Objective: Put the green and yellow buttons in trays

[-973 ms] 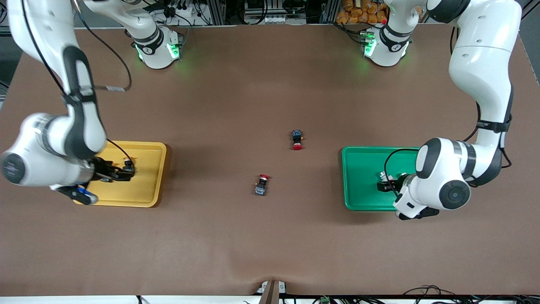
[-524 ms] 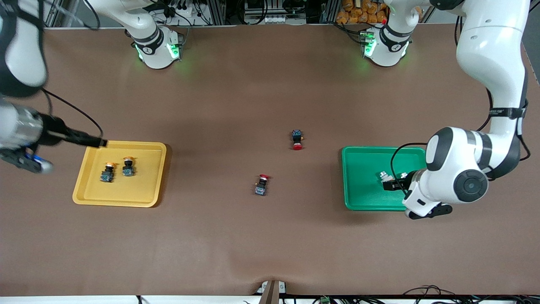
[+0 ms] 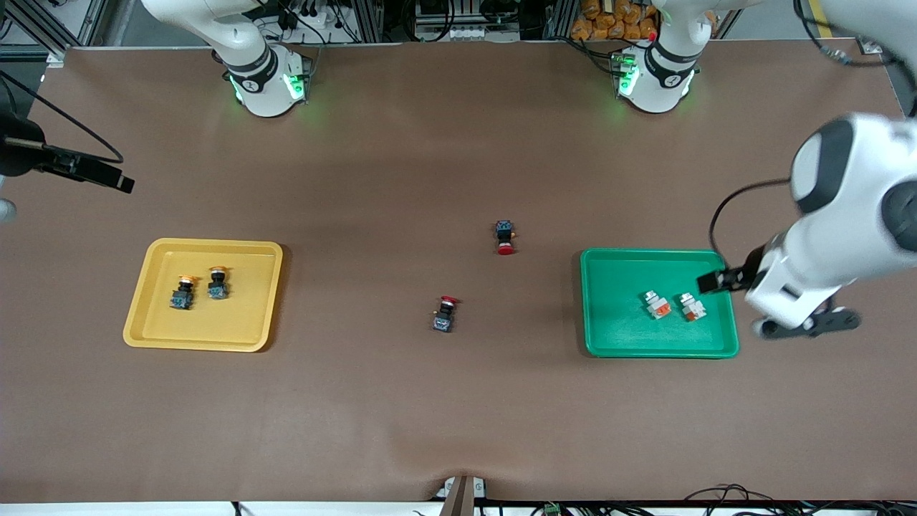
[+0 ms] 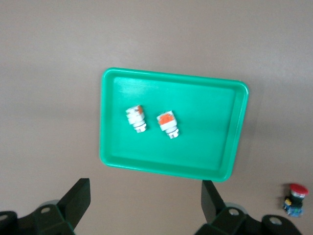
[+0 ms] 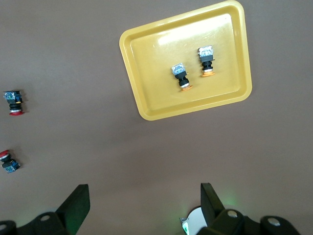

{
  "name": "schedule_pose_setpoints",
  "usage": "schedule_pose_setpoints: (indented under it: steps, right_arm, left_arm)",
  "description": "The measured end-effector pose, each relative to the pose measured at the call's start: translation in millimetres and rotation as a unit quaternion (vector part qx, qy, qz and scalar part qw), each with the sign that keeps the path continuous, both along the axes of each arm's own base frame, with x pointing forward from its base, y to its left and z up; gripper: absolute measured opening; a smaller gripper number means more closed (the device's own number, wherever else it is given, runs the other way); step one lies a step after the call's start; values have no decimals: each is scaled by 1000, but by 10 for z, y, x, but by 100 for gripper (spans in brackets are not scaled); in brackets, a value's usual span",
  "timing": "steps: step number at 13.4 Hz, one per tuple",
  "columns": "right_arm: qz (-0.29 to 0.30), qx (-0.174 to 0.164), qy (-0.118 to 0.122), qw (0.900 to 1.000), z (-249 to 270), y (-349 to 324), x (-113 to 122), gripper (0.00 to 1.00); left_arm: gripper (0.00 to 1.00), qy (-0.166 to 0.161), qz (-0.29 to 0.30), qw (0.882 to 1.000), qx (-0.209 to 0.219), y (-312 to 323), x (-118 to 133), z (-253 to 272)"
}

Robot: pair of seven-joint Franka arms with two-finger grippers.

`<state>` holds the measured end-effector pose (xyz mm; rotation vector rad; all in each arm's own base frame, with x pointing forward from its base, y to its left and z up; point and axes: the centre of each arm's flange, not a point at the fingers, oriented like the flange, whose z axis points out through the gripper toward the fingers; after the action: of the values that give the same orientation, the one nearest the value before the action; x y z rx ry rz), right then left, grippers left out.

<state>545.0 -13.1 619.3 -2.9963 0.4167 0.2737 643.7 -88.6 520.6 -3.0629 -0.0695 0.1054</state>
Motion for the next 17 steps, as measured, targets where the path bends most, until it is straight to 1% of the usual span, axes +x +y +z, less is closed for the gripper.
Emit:
schedule_pose_setpoints:
  steps: [2, 4, 7, 9, 10, 12, 15, 17]
  right_arm:
    - [0, -6, 0, 1000, 4, -13, -3, 100]
    - [-1, -9, -1, 1000, 13, -30, -9, 100]
    - [0, -9, -9, 1000, 50, -54, -12, 100]
    - [8, -6, -13, 1000, 70, -76, -19, 100]
    - [13, -5, -14, 1000, 73, -94, -22, 100]
    - [39, 0, -21, 999, 96, -158, -34, 100]
    - [56, 3, -31, 998, 178, -193, -105, 100]
    - [58, 3, -30, 998, 186, -181, -167, 100]
  left_arm:
    - [100, 8, -37, 999, 7, 174, -246, 421]
    - [100, 13, -64, 998, 14, 256, -502, 699]
    - [100, 27, -90, 995, 14, 250, -892, 897]
    - [100, 33, -102, 994, -2, 407, -1065, 1024]
    - [100, 37, -102, 994, -10, 489, -1125, 1079]
    - [100, 34, -101, 994, -16, 562, -1211, 1191]
    - [100, 19, -106, 994, -15, 517, -1261, 1346]
    - [100, 14, -106, 994, -15, 508, -1265, 1390]
